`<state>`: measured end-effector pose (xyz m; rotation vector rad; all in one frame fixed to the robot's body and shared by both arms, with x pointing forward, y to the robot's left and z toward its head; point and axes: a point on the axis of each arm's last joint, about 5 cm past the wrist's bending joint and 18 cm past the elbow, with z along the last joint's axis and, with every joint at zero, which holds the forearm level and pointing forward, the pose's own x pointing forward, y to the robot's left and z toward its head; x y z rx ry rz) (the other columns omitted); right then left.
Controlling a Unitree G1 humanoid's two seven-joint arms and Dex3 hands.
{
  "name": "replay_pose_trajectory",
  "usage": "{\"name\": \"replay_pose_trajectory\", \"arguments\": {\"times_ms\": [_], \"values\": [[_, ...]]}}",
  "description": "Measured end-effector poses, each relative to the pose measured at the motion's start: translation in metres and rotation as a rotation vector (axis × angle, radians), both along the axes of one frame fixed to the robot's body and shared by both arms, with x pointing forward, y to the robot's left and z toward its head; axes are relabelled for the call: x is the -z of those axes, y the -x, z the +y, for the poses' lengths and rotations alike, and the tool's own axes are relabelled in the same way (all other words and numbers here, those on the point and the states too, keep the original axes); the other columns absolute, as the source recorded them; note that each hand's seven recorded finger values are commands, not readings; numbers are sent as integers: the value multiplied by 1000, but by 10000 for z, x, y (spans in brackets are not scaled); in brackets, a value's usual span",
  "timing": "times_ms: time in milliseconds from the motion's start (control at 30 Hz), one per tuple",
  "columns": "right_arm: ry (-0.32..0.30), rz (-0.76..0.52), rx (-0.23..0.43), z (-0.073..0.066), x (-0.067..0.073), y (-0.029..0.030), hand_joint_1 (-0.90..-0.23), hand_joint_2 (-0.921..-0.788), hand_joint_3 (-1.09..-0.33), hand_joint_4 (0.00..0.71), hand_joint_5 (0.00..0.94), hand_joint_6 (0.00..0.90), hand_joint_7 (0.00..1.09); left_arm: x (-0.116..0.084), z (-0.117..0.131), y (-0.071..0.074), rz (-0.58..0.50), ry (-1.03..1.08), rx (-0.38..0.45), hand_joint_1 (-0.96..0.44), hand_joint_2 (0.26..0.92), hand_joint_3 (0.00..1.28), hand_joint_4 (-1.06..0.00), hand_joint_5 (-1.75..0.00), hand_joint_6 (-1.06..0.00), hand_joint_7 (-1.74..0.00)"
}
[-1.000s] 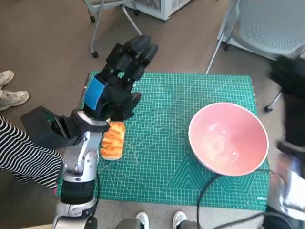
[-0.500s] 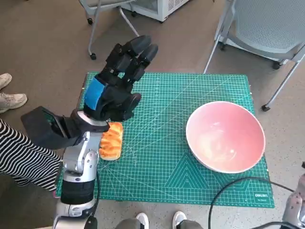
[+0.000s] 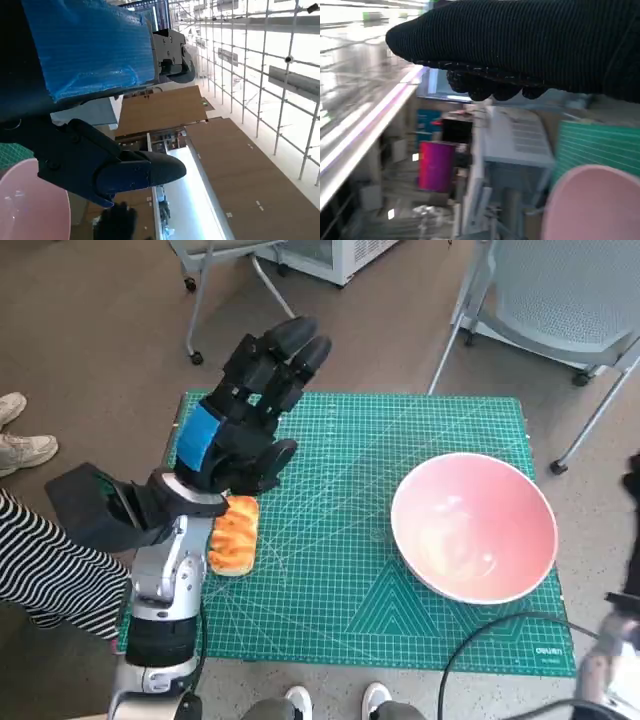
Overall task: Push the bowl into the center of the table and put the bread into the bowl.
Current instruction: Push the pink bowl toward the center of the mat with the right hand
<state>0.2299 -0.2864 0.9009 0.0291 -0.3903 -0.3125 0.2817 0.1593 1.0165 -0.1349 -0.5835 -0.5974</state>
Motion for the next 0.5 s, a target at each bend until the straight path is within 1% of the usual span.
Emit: {"name": "replay_pose_trajectory", "arguments": {"times_ms": [200,400,500], "values": [[-56,57,-24,101,144,-94,-614,-921,-787,169,6,45,533,1,30,-6,-8,-12,-4,-567,858,465,1,-155,1,-462],[-106,104,-76,243,255,-175,-627,-921,-781,170,4,63,520,-6,62,-8,-25,-22,-5,-566,866,450,1,-150,1,-459],[-138,120,-100,316,295,-212,-628,-921,-780,170,4,75,521,-8,79,-10,-29,-28,-6,-566,886,410,1,-152,1,-459]]}}
